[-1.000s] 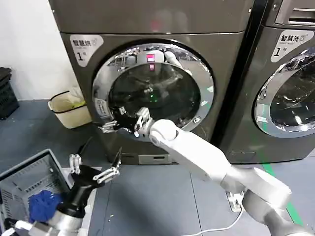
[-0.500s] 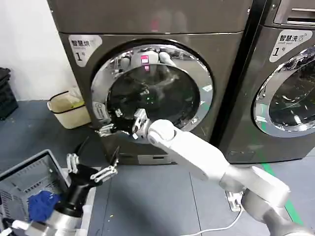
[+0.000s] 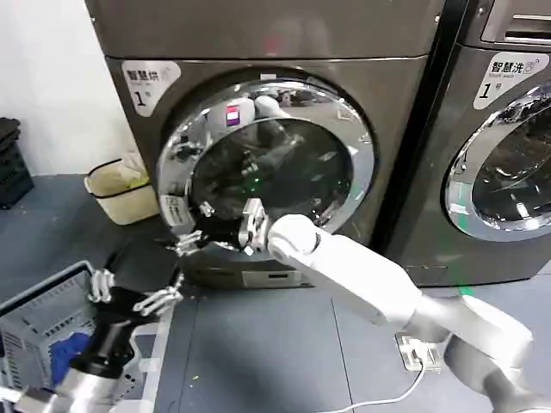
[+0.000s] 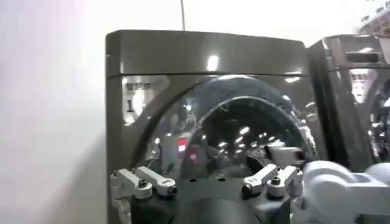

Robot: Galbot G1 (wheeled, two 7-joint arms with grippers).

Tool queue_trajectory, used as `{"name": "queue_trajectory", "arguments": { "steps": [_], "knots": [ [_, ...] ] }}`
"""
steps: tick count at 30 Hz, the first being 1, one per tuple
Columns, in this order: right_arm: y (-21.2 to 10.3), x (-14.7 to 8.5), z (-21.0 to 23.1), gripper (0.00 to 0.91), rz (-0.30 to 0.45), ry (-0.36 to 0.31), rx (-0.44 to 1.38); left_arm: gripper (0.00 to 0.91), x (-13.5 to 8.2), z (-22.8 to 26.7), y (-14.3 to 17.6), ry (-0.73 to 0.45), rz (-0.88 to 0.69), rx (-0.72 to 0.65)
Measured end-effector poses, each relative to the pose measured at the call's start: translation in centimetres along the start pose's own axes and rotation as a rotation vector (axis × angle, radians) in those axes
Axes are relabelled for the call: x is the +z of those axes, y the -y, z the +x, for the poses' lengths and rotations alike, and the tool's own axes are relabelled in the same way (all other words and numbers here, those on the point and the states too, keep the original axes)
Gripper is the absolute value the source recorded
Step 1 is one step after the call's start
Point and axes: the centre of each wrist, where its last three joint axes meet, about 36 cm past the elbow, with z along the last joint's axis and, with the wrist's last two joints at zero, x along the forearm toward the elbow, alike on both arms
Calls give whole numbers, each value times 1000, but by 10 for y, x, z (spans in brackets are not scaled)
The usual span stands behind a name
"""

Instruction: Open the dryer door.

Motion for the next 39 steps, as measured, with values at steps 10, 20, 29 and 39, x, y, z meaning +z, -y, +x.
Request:
{"name": "queue_trajectory", "arguments": {
  "steps": [10,20,29,39],
  "knots": [
    [-8,-3,28,907,26,-15,-113,907,-7,1,-34,0,-27,-57],
    [-18,-4,54,907,45,-42,-237,907,-10,-2,-62,-2,-33,-94],
    [-27,-10,82,907,76,-52,-352,907,-4,-16,-84,0,-19,-46],
    [-30,-22,122,907,113,-77,-442,907,14,-60,-98,-48,-62,192]
  ]
}}
